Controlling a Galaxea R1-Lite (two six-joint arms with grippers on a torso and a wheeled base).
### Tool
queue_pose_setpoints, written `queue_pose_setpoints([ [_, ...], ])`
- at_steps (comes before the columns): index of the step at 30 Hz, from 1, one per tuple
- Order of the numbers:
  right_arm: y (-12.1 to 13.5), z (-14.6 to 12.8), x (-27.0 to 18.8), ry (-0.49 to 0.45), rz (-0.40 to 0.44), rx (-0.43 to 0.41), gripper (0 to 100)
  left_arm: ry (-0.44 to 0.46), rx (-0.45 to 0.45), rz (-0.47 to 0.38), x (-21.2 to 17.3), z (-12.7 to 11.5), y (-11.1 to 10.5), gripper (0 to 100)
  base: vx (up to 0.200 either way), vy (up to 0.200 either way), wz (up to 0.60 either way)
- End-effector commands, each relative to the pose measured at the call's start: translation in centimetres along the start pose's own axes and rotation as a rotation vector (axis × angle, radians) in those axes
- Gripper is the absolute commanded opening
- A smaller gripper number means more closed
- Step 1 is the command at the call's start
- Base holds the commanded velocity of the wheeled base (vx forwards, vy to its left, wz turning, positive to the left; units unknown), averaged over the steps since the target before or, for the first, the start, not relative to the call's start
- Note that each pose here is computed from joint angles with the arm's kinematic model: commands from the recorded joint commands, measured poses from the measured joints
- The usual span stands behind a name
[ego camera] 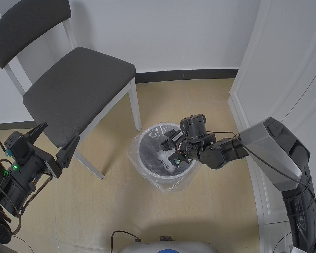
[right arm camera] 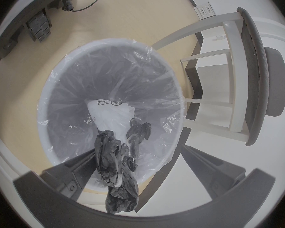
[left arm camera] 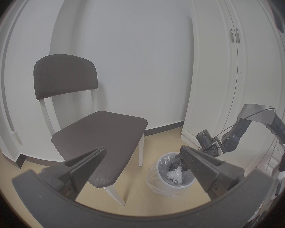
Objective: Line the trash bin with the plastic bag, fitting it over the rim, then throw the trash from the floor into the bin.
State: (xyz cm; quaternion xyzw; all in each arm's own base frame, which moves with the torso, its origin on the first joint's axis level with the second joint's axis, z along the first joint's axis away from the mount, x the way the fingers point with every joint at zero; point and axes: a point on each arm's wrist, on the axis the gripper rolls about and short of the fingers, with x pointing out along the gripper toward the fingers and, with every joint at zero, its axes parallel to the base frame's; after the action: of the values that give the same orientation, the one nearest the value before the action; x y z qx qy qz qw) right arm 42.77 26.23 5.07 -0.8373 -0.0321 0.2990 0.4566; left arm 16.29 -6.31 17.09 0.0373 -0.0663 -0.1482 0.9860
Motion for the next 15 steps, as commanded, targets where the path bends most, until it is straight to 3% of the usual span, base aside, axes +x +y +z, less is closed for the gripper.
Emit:
queue_pose_setpoints([
  [1, -1.3, -0.2, -0.2, 0.014, -0.039, 0.008, 100, -0.001, 0.001, -0.001, 0.0, 0.0, 0.0, 100, 0.0, 0.0, 0.0],
  [9, -5.3, 1.1, -1.5, 0.034, -0.106, 0.073, 100, 0.001, 0.001, -0.001, 0.0, 0.0, 0.0, 100, 0.0, 0.0, 0.0],
  [11, -7.3, 1.4, -2.2, 0.02, -0.131, 0.101, 100, 0.001, 0.001, -0.002, 0.0, 0.0, 0.0, 100, 0.0, 0.0, 0.0],
  [15, -7.7, 1.6, -2.8, 0.0, -0.096, 0.122, 100, 0.003, 0.003, -0.004, 0.0, -0.1, -0.1, 100, 0.0, 0.0, 0.0],
])
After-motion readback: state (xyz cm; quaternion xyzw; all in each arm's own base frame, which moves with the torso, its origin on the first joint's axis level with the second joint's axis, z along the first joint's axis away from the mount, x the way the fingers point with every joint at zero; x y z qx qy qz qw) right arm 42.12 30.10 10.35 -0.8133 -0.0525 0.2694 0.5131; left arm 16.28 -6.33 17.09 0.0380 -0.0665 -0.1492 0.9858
